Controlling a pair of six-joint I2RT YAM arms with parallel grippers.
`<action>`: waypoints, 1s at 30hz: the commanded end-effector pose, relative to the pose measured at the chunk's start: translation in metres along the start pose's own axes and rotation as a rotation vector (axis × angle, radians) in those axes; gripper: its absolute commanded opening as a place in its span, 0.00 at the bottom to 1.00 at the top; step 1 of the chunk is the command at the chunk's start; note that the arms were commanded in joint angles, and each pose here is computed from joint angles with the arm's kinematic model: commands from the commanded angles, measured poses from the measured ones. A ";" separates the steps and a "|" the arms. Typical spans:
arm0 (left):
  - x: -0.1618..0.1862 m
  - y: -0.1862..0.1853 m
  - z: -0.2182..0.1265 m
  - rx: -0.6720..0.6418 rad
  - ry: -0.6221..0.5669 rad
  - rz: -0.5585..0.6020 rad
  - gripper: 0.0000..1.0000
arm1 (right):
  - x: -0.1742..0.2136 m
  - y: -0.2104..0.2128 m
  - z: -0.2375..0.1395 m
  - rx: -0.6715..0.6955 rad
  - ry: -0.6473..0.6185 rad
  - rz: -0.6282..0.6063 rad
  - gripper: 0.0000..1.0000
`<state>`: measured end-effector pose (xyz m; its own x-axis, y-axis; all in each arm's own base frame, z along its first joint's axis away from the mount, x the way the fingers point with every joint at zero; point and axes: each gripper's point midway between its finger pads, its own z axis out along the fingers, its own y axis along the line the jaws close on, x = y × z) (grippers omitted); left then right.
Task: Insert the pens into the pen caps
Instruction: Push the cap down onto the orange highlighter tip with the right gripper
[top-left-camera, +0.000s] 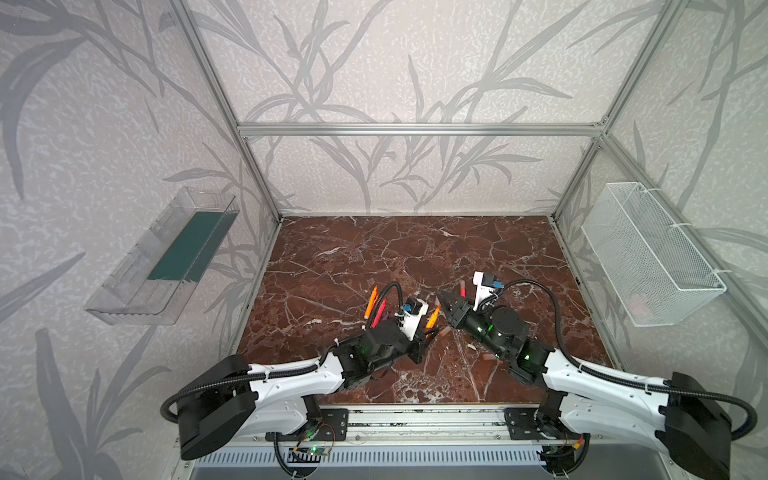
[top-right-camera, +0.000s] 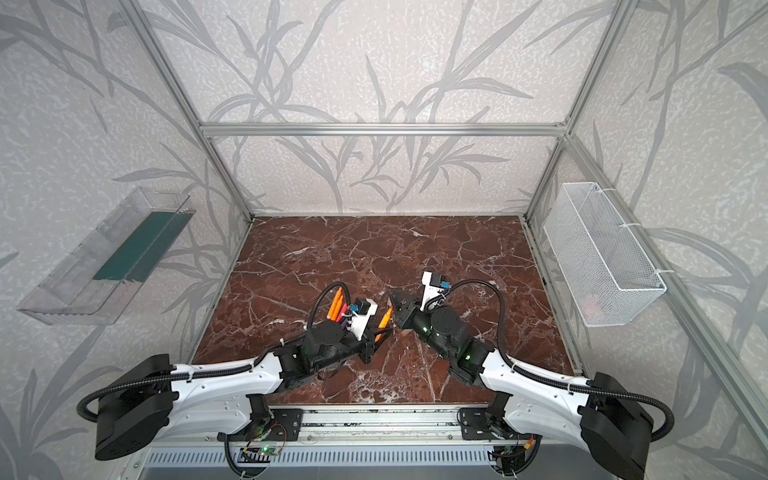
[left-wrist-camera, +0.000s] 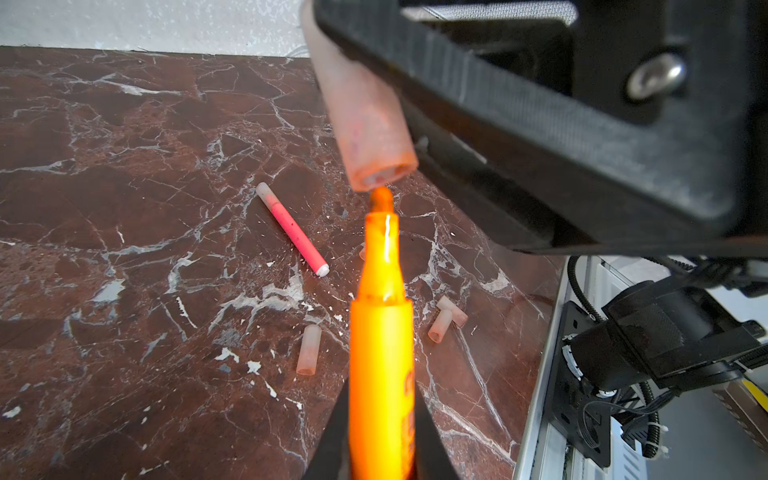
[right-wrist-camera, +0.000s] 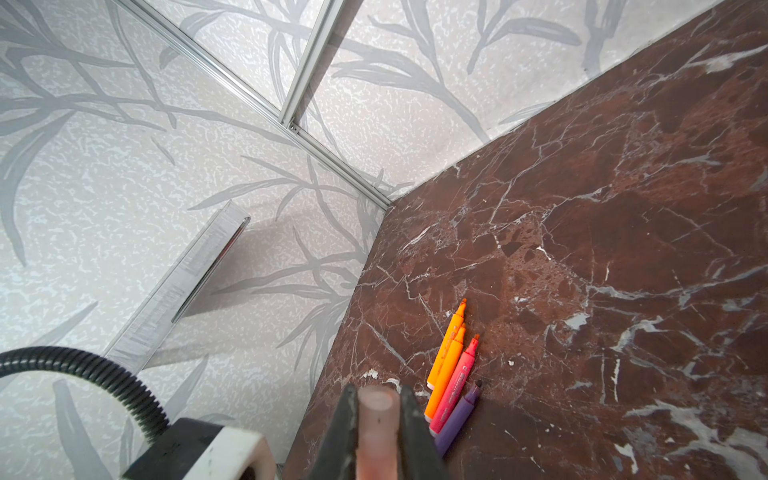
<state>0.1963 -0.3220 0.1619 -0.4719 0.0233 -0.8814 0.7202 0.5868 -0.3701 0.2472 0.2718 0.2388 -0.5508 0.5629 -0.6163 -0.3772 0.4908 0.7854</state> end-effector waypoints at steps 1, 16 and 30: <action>-0.019 -0.004 -0.004 0.001 -0.074 -0.019 0.00 | 0.000 0.000 0.000 -0.003 -0.019 0.004 0.01; -0.018 -0.005 -0.006 0.009 -0.069 -0.012 0.00 | -0.017 0.002 -0.012 0.010 -0.077 -0.033 0.01; -0.019 -0.007 -0.007 0.020 -0.070 -0.009 0.00 | -0.008 0.002 -0.002 0.000 -0.050 -0.030 0.00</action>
<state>0.1956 -0.3215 0.1677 -0.4625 0.0103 -0.8866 0.7220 0.5848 -0.3699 0.2497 0.2646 0.2360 -0.5144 0.5707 -0.6400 -0.3693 0.5262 0.7660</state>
